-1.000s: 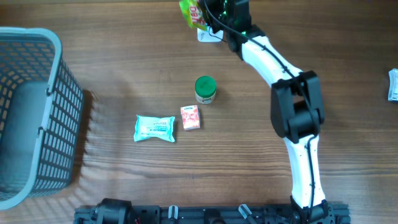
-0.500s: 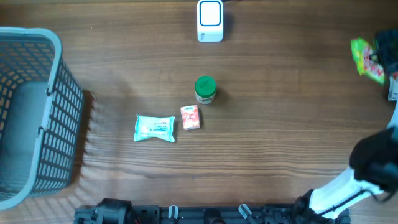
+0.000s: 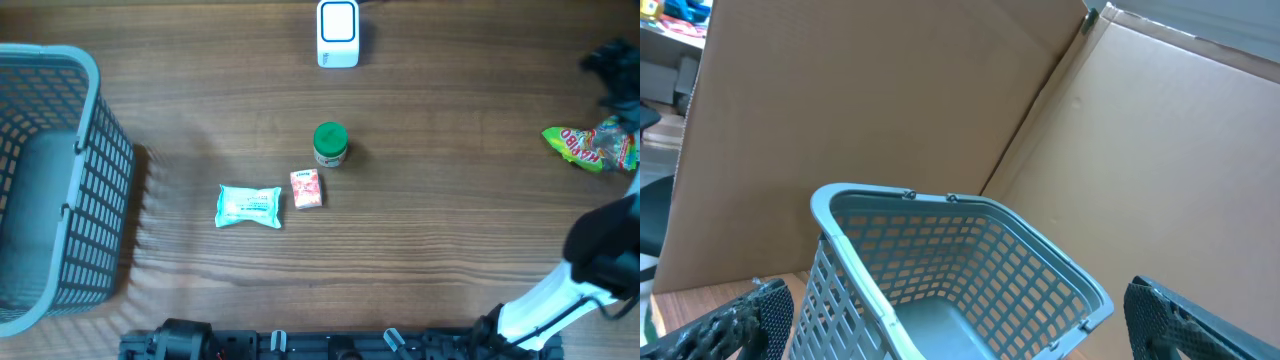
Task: Scan the item barcode
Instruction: 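Move the Haribo bag right and release it at the table edge, then grasp the green-lidded jar with the right gripper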
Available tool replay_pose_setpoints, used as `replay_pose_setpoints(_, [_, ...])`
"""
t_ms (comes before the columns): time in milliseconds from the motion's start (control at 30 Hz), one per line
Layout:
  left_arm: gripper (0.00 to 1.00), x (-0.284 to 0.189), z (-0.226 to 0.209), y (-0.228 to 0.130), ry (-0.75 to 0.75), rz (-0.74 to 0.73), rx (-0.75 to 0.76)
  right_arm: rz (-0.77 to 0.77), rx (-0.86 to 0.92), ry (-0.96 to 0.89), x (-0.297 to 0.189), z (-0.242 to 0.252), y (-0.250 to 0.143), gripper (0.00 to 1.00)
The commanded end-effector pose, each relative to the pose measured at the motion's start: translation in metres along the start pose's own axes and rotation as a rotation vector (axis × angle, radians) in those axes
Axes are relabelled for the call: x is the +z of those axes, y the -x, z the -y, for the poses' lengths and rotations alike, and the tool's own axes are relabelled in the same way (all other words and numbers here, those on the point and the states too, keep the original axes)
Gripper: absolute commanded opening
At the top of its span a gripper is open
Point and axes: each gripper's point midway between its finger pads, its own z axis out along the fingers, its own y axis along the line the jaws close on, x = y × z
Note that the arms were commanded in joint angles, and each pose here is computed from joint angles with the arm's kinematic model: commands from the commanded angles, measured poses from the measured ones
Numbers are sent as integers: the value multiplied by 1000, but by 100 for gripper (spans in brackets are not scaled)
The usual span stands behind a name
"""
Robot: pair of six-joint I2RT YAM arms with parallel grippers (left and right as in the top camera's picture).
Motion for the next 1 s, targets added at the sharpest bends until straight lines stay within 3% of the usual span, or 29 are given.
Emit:
replay_pose_setpoints(0, [100,1,0,0,-5,-2,8,-380,228,80,-21,-72,-128,100])
replay_pose_setpoints(100, [100,1,0,0,-5,-1,8,-531,315,15,-33,-112,-214,99])
replay_pose_setpoints(300, [100,1,0,0,-5,-1,8,-460,198,45,-28,-176,-322,100])
replay_pose_setpoints(400, [100,1,0,0,-5,-2,8,-411,88,91,-13,-199,-356,99])
replay_pose_setpoints(600, [100,1,0,0,-5,-2,8,-404,-24,98,28,-218,-392,100])
replay_pose_setpoints(967, [100,1,0,0,-5,-2,8,-387,-59,-80,94,-193,-401,100])
